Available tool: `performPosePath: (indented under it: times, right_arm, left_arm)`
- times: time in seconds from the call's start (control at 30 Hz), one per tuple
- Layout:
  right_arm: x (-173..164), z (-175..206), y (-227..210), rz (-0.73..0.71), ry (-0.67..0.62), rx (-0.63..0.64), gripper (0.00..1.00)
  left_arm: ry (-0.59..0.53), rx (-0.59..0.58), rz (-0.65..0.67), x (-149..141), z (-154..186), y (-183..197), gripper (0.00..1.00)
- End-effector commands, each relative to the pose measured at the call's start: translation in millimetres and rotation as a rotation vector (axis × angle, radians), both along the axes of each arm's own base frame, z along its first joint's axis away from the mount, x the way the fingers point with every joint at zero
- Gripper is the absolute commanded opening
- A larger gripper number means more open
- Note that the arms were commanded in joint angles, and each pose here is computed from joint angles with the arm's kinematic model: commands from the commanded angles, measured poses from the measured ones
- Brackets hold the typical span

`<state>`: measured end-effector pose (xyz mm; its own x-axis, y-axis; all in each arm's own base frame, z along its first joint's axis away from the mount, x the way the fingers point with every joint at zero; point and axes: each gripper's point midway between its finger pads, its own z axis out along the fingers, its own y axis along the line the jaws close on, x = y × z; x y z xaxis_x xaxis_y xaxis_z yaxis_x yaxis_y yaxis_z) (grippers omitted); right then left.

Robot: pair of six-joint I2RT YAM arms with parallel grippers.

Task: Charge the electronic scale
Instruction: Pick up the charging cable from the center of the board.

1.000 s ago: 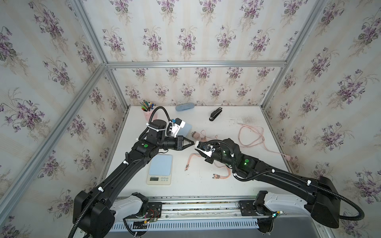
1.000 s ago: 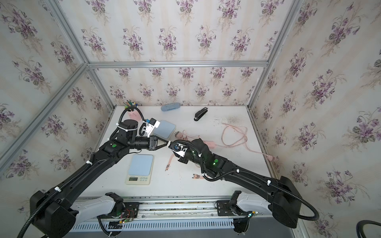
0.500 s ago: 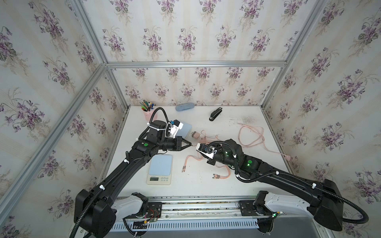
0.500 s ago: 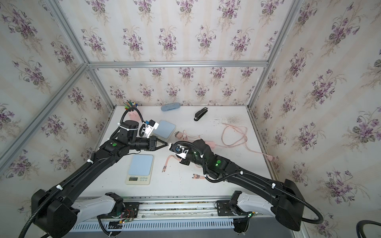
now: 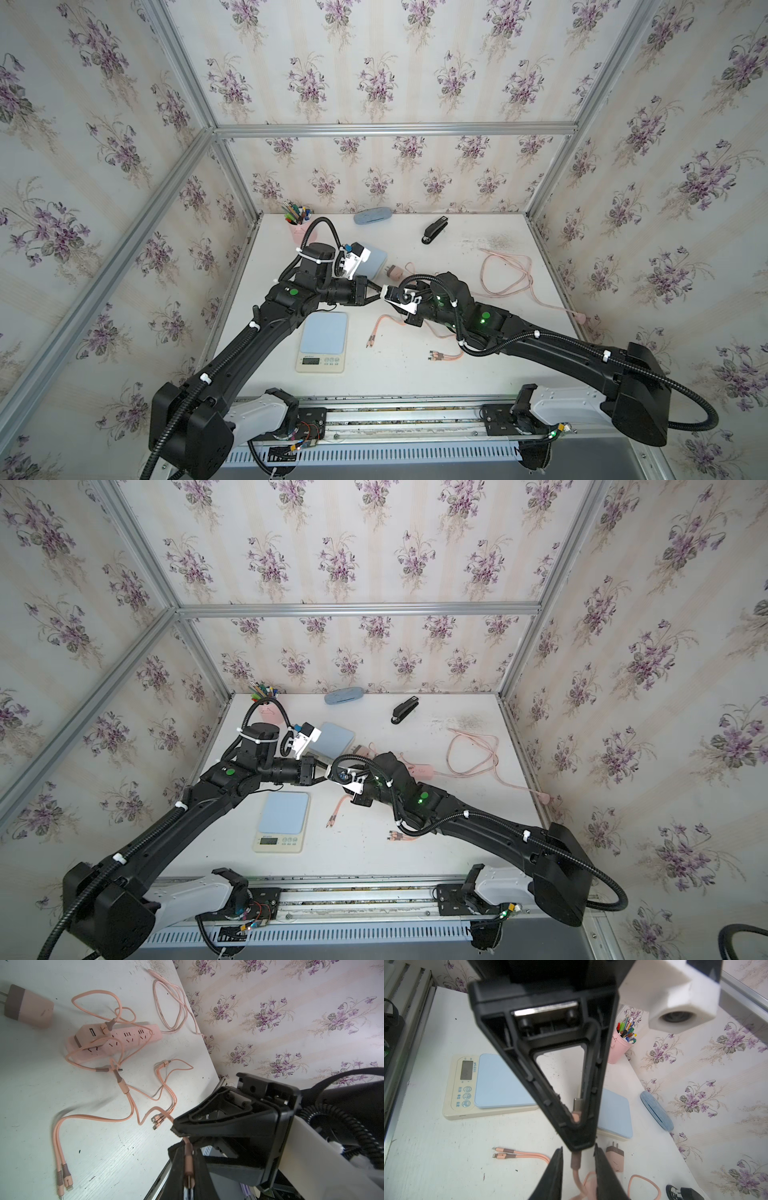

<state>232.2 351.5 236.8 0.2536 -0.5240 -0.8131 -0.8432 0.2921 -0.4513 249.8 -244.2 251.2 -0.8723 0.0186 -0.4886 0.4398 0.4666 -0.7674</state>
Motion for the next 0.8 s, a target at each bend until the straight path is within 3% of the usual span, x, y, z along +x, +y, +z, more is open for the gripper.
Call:
performPosePath:
  times: [0.0, 0.2, 0.23, 0.3, 0.37, 0.5, 0.6, 0.77]
  right_arm:
    - [0, 10, 6, 0.024, -0.03, 0.024, 0.22]
    - [0, 16, 8, 0.03, -0.031, 0.04, 0.22]
    - [0, 15, 8, 0.032, -0.029, 0.038, 0.2]
    - [-1, 15, 9, 0.036, -0.026, 0.038, 0.04]
    - [-1, 15, 9, 0.036, -0.021, 0.038, 0.0]
    - [4, 7, 10, 0.011, 0.002, 0.017, 0.0]
    - [20, -5, 11, -0.072, 0.048, -0.006, 0.0]
    - [49, -45, 22, -0.205, 0.168, -0.103, 0.0]
  left_arm:
    - [-0.001, -0.015, -0.025, -3, 3, -2, 0.0]
    - [0.006, -0.01, -0.027, -3, -1, -2, 0.0]
    - [0.009, -0.009, -0.027, -3, -2, -2, 0.0]
    - [0.009, -0.008, -0.027, -3, -3, -2, 0.0]
    - [0.006, -0.005, -0.027, -2, -3, -2, 0.02]
    - [-0.031, 0.03, -0.013, 2, -4, 2, 0.32]
    - [-0.044, 0.121, 0.065, 17, -8, 21, 0.63]
    - [-0.048, 0.261, 0.257, 69, -18, 71, 0.72]
